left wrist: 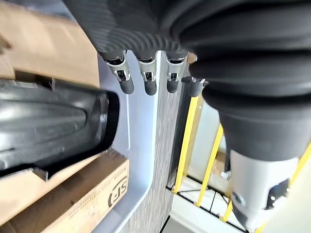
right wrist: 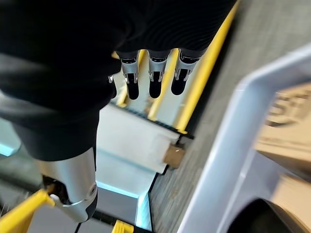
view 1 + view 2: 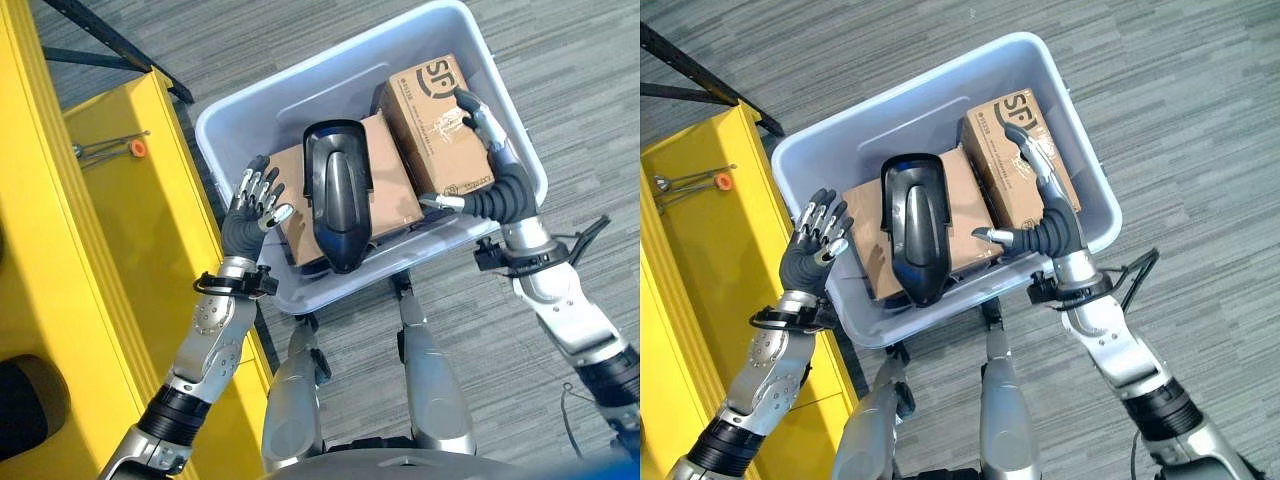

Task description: Move parts from the plastic box to the shelf.

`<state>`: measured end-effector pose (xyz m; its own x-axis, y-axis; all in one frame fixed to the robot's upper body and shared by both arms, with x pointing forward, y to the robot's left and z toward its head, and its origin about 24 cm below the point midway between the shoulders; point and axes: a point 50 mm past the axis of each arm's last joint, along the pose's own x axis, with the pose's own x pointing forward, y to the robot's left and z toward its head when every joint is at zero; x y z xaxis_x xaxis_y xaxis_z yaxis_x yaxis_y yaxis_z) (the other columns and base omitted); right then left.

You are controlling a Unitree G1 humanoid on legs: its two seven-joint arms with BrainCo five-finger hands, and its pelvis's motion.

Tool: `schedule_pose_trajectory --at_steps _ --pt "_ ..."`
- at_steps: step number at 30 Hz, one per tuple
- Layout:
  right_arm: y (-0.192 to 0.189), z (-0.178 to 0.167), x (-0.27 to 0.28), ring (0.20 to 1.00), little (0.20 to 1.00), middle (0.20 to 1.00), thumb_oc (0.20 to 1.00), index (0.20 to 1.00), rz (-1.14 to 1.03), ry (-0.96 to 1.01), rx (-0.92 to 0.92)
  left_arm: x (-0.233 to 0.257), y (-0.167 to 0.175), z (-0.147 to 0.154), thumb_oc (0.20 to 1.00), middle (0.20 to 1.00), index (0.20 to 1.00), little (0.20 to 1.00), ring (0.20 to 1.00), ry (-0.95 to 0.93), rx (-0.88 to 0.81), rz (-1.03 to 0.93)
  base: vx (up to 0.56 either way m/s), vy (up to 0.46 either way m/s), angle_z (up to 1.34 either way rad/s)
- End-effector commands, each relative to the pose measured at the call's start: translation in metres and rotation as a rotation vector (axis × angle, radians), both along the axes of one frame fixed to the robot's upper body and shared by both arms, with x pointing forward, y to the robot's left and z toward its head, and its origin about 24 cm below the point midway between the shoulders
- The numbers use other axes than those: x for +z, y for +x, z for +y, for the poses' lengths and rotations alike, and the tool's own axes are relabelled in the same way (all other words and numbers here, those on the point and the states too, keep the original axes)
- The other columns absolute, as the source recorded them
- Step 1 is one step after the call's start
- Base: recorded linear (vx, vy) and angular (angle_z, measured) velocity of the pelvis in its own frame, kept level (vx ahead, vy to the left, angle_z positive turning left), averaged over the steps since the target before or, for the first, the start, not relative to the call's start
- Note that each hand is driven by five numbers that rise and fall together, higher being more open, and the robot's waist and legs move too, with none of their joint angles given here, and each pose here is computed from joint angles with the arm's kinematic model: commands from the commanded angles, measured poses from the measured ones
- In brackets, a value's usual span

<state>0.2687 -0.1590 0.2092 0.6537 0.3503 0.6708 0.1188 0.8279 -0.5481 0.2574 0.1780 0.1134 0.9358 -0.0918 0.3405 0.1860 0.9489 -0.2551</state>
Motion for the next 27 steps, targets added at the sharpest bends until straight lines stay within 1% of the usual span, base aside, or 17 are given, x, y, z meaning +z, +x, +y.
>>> schedule_pose_trajectory --at_steps 1,3,6,7,8,11,12,14,15,17,20,22,23,24,25,26,27 --pt "0.009 0.004 0.013 1.0 1.0 1.0 1.0 1.0 -0.073 -0.096 -0.023 0.016 -0.008 0.012 1.0 1.0 1.0 1.0 1.0 0.036 -0.013 -0.1 0.0 -0.004 0.22" --pt "0.019 0.002 0.017 1.0 1.0 1.0 1.0 1.0 -0.084 -0.184 -0.068 0.011 -0.009 0.017 1.0 1.0 1.0 1.0 1.0 0.035 0.0 -0.08 -0.01 -0.001 0.28" --pt "0.04 -0.006 0.03 1.0 1.0 1.0 1.0 1.0 -0.101 -0.445 -0.159 0.006 -0.017 0.023 1.0 1.0 1.0 1.0 1.0 0.058 -0.019 -0.061 -0.02 0.003 0.31" --pt "0.041 -0.005 0.03 1.0 1.0 1.0 1.0 1.0 -0.103 -0.447 -0.157 0.007 -0.017 0.024 1.0 1.0 1.0 1.0 1.0 0.056 -0.017 -0.062 -0.03 0.012 0.33" --pt "0.049 -0.01 0.037 1.0 1.0 1.0 1.0 1.0 -0.105 -0.528 -0.197 0.006 -0.02 0.026 1.0 1.0 1.0 1.0 1.0 0.044 -0.026 -0.057 -0.02 0.012 0.3" --pt "0.063 -0.016 0.041 1.0 1.0 1.0 1.0 1.0 -0.075 -0.594 -0.244 0.006 -0.022 0.029 1.0 1.0 1.0 1.0 1.0 0.044 -0.031 -0.058 -0.03 0.009 0.16" --pt "0.07 -0.02 0.045 1.0 1.0 1.0 1.0 1.0 -0.068 -0.656 -0.281 0.004 -0.025 0.029 1.0 1.0 1.0 1.0 1.0 0.039 -0.036 -0.049 -0.02 0.012 0.16" --pt "0.073 -0.021 0.047 1.0 1.0 1.0 1.0 1.0 -0.066 -0.68 -0.293 0.005 -0.025 0.029 1.0 1.0 1.0 1.0 1.0 0.035 -0.036 -0.051 -0.03 0.012 0.11" --pt "0.085 -0.033 0.05 1.0 1.0 1.0 1.0 1.0 -0.04 -0.866 -0.371 0.005 -0.026 0.029 1.0 1.0 1.0 1.0 1.0 0.041 -0.05 -0.052 -0.04 0.007 0.04" --pt "0.094 -0.043 0.047 1.0 1.0 1.0 1.0 1.0 0.001 -0.98 -0.423 0.004 -0.026 0.03 1.0 1.0 1.0 1.0 1.0 0.042 -0.054 -0.045 -0.03 0.011 0.03" --pt "0.107 -0.058 0.042 1.0 1.0 1.0 1.0 1.0 0.063 -1.242 -0.509 0.003 -0.026 0.031 1.0 1.0 1.0 1.0 1.0 0.052 -0.057 -0.035 -0.03 0.018 0.16" --pt "0.109 -0.062 0.036 1.0 1.0 1.0 1.0 1.0 0.082 -1.323 -0.52 0.002 -0.024 0.031 1.0 1.0 1.0 1.0 1.0 0.055 -0.045 -0.038 -0.02 0.023 0.05" --pt "0.109 -0.061 0.037 1.0 1.0 1.0 1.0 1.0 0.08 -1.325 -0.519 0.002 -0.024 0.031 1.0 1.0 1.0 1.0 1.0 0.054 -0.044 -0.038 0.0 0.0 0.0" --pt "0.109 -0.061 0.032 1.0 1.0 1.0 1.0 1.0 0.083 -1.399 -0.513 0.002 -0.024 0.031 1.0 1.0 1.0 1.0 1.0 0.054 -0.044 -0.037 0.0 0.0 0.0" --pt "0.11 -0.061 0.033 1.0 1.0 1.0 1.0 1.0 0.081 -1.401 -0.513 0.002 -0.024 0.03 1.0 1.0 1.0 1.0 1.0 0.052 -0.043 -0.037 0.0 0.0 0.0" --pt "0.111 -0.068 0.027 1.0 1.0 1.0 1.0 1.0 0.105 -1.472 -0.538 0.001 -0.023 0.031 1.0 1.0 1.0 1.0 1.0 0.057 -0.036 -0.032 0.0 0.0 0.0" --pt "0.112 -0.066 0.026 1.0 1.0 1.0 1.0 1.0 0.097 -1.535 -0.532 0.0 -0.023 0.03 1.0 1.0 1.0 1.0 1.0 0.06 -0.036 -0.031 0.0 0.0 0.0"
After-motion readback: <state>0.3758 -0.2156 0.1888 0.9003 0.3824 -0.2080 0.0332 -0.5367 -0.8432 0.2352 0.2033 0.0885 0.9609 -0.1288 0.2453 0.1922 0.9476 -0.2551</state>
